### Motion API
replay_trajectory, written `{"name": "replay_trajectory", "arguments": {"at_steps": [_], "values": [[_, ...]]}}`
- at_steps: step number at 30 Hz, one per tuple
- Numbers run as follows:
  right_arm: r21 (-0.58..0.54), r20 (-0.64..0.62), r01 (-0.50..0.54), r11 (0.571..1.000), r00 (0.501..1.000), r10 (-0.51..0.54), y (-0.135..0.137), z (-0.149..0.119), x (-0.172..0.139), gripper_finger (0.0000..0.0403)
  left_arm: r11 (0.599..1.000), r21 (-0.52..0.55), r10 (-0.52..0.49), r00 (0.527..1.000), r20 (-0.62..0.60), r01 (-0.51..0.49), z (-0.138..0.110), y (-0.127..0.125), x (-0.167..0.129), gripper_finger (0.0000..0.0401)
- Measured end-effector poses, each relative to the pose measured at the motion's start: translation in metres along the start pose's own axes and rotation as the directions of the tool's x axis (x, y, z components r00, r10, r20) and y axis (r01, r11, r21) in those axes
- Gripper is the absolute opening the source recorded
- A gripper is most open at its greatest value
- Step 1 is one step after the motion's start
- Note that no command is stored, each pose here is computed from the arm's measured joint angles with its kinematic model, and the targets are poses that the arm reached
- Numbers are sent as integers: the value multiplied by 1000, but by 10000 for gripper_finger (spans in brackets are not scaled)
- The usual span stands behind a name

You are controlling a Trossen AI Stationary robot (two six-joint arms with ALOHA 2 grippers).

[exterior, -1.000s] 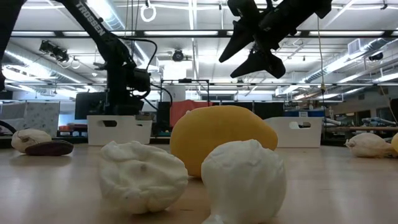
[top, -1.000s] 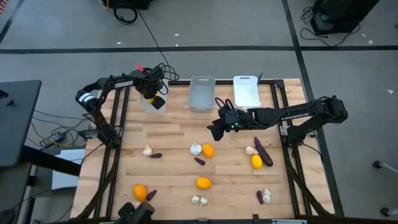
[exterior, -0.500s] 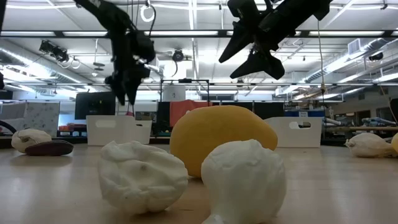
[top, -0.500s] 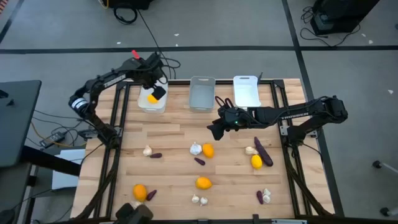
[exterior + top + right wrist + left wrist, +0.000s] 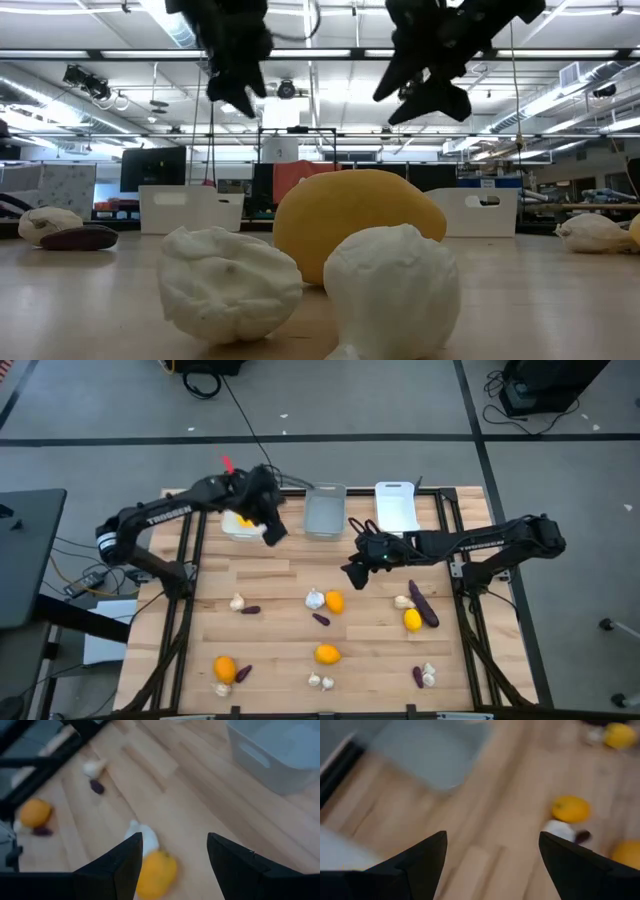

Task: Sort produce into baskets
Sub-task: Put the lemon into the left white bin

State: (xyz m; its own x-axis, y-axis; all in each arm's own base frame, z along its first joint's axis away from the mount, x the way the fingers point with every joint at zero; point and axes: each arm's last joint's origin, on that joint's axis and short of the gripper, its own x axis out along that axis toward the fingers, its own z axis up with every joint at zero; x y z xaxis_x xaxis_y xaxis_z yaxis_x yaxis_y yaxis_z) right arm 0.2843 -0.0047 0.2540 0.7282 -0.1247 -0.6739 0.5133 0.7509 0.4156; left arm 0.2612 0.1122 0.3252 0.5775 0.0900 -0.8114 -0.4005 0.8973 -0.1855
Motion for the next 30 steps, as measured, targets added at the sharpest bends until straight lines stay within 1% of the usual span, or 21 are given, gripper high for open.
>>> {"name": "replay_trajectory", "arguments": {"at_steps": [3,5,7,9,11,15,17,21,24,27,30], "values": [[-37,-114,-44,998,993,40,-2,-6,-1,232,987,149,-64,998,8,62,1,-30,12,314],[-36,-190,-70,997,980,62,-3,-11,-2,232,964,245,-109,994,23,100,2,-50,21,308],[-32,-238,-69,997,969,59,-4,-15,-3,232,932,337,-153,987,37,132,3,-70,31,301],[-43,-276,-45,998,961,31,-5,-20,-4,232,896,413,-198,979,40,164,2,-88,43,293],[-57,-311,-10,998,951,-8,-7,-25,-6,232,868,457,-236,971,34,194,1,-104,57,285],[-97,-409,58,994,908,-93,-11,-38,-13,232,811,540,-286,958,27,226,-2,-126,88,270],[-120,-447,78,990,886,-124,-12,-44,-19,232,787,565,-308,951,12,248,-3,-133,104,265],[-153,-489,91,984,858,-155,-11,-52,-29,232,750,601,-300,952,-61,275,-8,-137,130,262],[-151,-484,104,983,860,-165,-10,-54,-35,232,719,639,-288,954,-85,274,-6,-139,147,262],[-135,-454,132,982,873,-180,-9,-54,-40,232,667,697,-281,955,-93,264,-2,-143,160,262],[-115,-438,175,978,875,-208,-9,-56,-45,233,626,734,-277,955,-106,263,1,-146,168,264]]}}
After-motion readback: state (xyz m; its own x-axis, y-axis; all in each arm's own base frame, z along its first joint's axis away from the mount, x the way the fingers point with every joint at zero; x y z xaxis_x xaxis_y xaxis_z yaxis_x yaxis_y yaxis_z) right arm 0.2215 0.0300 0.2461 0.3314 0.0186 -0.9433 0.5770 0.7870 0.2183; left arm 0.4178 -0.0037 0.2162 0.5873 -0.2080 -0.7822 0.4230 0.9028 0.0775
